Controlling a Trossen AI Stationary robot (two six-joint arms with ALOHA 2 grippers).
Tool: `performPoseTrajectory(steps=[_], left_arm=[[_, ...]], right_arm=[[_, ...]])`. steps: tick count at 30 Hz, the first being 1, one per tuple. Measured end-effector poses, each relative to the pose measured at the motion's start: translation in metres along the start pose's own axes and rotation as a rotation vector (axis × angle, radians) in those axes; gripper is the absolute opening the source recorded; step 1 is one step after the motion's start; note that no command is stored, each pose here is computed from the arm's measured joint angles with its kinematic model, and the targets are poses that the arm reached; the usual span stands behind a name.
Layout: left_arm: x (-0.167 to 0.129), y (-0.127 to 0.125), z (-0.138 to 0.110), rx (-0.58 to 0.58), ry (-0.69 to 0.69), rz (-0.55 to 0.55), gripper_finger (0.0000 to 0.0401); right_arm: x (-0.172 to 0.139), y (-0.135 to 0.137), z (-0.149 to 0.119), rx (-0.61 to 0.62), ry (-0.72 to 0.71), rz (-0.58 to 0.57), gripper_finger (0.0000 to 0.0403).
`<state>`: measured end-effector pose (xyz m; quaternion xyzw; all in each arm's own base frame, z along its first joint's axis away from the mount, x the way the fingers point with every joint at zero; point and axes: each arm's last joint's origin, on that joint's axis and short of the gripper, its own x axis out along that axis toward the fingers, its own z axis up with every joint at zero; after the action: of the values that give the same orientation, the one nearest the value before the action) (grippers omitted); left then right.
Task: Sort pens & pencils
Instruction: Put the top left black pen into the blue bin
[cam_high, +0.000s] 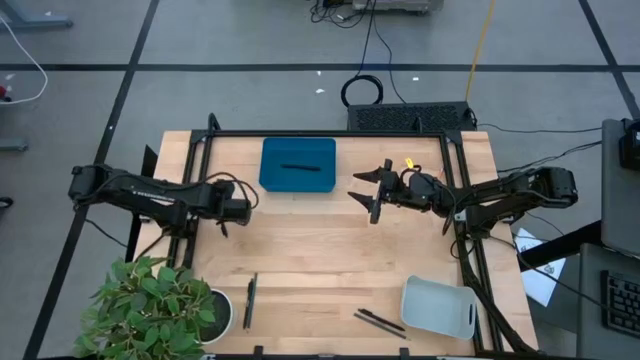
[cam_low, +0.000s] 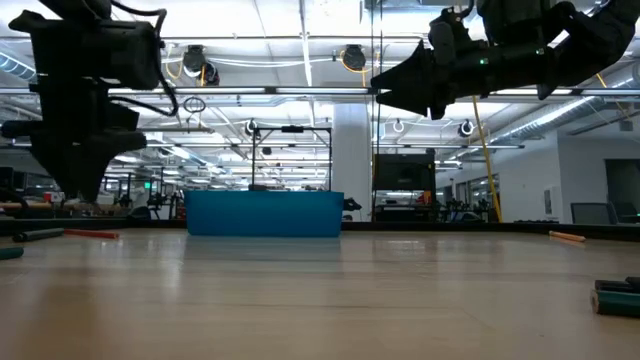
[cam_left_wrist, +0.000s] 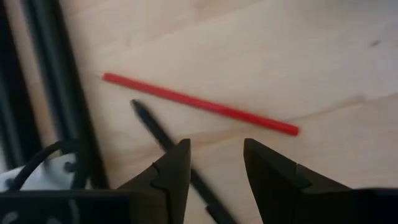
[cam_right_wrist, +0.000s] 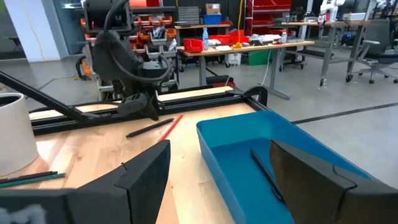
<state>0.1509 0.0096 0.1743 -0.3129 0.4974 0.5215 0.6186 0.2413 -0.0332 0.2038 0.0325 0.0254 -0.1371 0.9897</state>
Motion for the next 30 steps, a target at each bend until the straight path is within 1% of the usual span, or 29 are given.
performPoseTrajectory(steps=[1,4,8,9,11,15,19,26,30], left_arm=[[0.002,-0.001,-0.002,0.001,0.0,0.012,0.0154],[0.012,-0.006,-0.008,0.018,0.0,-0.005,0.0154],[0.023,-0.005,-0.022,0.031,0.103,-0.001,0.0154],[0.024,-0.005,-0.025,0.038,0.108,0.002,0.0154],[0.023,-0.006,-0.028,0.031,0.096,-0.012,0.0154],[0.021,-0.007,-0.03,0.0,0.033,-0.007,0.0154],[0.022,-0.007,-0.034,-0.032,0.049,-0.001,0.0154],[0.025,-0.01,-0.041,-0.011,0.047,0.026,0.0154],[0.027,-0.012,-0.045,0.022,0.07,0.054,0.0154]], right_arm=[[0.0,0.0,0.0,0.0,-0.001,0.0,0.0263],[0.0,0.0,0.001,0.001,-0.008,0.001,0.0263],[0.0,0.0,0.0,0.001,-0.005,0.0,0.0263],[0.0,0.0,0.0,0.0,-0.003,0.0,0.0263],[0.0,0.0,0.0,0.0,-0.004,0.0,0.0263],[0.0,0.0,0.001,0.001,-0.007,0.001,0.0263],[0.0,0.0,0.0,0.001,-0.006,0.001,0.0263],[0.0,0.0,0.0,0.0,0.002,0.0,0.0263],[0.0,0.0,-0.001,0.0,0.005,0.0,0.0263]])
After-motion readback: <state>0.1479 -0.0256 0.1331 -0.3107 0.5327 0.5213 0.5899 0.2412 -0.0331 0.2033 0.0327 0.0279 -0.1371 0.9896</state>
